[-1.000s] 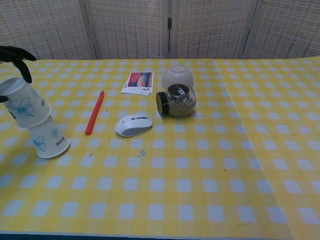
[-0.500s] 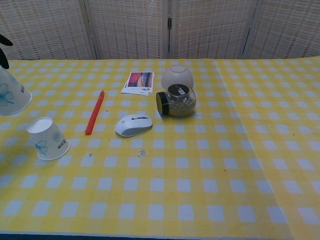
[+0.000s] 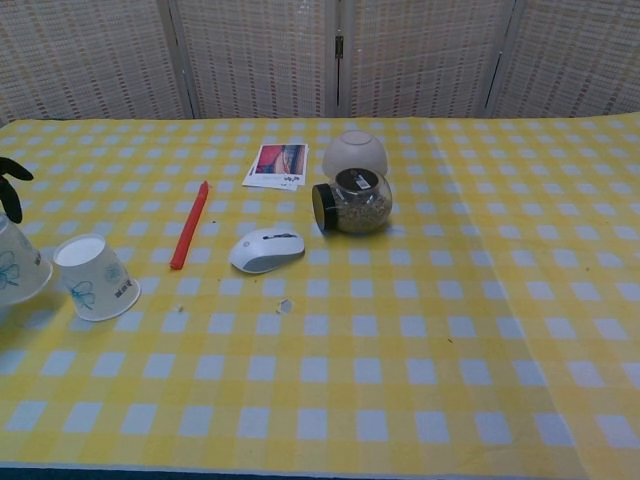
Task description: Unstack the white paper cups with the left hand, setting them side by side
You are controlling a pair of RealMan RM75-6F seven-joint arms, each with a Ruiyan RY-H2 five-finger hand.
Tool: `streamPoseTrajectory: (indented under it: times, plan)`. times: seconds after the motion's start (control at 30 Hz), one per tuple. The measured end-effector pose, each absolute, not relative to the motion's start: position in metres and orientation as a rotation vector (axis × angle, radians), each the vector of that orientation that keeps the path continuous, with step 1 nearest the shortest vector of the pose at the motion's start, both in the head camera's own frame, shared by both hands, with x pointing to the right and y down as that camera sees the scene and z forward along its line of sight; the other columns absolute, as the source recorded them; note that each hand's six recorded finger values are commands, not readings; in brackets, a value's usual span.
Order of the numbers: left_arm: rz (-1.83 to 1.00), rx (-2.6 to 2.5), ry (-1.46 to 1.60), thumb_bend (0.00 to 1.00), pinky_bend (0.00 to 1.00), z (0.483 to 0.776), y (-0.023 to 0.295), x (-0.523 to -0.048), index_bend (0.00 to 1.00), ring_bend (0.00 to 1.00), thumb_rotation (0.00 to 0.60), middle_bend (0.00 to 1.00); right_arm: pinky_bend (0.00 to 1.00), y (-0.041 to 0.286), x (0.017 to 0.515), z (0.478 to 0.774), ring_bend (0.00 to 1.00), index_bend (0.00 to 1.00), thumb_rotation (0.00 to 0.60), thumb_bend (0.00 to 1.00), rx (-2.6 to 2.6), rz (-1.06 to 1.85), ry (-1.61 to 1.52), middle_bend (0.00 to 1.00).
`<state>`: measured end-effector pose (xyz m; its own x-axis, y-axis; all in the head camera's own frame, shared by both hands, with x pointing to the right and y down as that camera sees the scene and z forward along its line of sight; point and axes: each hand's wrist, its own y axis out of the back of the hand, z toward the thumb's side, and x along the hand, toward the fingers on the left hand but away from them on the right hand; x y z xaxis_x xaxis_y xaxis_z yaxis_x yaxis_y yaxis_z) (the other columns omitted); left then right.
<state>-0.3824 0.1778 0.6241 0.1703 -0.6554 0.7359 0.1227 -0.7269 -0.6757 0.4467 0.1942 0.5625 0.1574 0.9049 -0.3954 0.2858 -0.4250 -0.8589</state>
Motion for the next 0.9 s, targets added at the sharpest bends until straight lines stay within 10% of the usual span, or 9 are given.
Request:
streamPoseTrajectory:
  times: [0.9]
  plan:
    - [-1.602,-1.829,0.476,0.42,0.00,0.656,0.182,-0.372,0.37,0.08,0.600,0.10,0.00,0.198,0.449,0.563,0.08,0.11,0.600,0.28,-1.814,1.291,-1.138,0.02]
